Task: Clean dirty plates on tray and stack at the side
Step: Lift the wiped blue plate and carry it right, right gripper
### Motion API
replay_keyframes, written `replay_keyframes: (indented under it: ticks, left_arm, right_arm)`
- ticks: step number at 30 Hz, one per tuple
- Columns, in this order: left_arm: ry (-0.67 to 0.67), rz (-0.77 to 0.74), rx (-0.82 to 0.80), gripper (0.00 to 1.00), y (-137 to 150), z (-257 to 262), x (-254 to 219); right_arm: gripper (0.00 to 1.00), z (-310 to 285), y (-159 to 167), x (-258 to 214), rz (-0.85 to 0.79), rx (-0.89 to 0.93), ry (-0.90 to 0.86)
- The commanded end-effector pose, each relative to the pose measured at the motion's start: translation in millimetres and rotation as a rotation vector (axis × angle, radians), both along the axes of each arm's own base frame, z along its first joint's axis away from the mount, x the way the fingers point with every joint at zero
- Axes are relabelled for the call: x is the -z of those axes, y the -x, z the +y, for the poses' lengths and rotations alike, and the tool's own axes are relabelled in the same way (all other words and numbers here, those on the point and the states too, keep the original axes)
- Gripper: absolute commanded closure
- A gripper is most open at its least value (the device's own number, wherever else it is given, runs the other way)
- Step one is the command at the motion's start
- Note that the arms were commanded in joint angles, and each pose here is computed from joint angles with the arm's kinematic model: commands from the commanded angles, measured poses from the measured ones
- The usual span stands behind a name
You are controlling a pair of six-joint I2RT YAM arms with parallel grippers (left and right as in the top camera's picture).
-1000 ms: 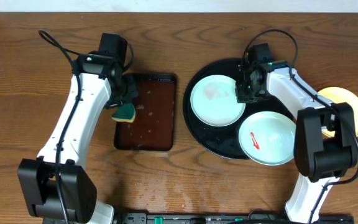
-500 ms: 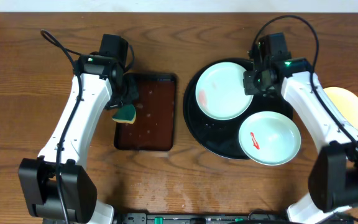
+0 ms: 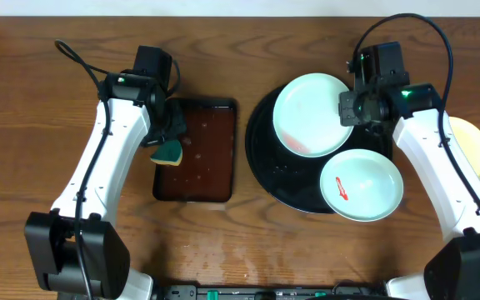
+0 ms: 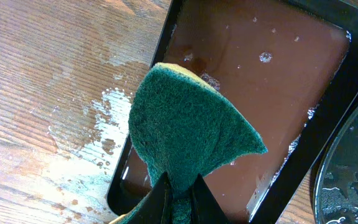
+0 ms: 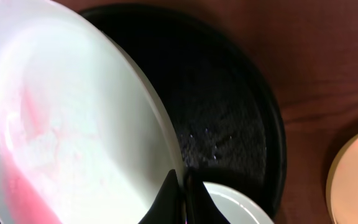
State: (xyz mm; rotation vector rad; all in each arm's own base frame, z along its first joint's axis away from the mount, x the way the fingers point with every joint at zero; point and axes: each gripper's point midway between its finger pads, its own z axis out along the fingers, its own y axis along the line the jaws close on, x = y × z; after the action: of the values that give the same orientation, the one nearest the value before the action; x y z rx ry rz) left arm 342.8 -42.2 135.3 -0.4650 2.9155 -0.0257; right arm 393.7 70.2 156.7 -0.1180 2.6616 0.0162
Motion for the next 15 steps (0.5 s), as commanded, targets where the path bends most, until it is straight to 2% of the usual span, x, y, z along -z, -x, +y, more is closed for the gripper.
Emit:
replay_keyframes:
  ticks: [1,15]
  left_arm:
    - [-0.017,0.011,0.012,0.92,2,2,3]
    - [-0.016,0.008,0.012,0.92,1,2,3]
  right_arm:
    - [0.99,7,1,-13,-0.025,0.013,-0.013]
    - [0.99,65,14,-14,-0.005,0.062,-0.166]
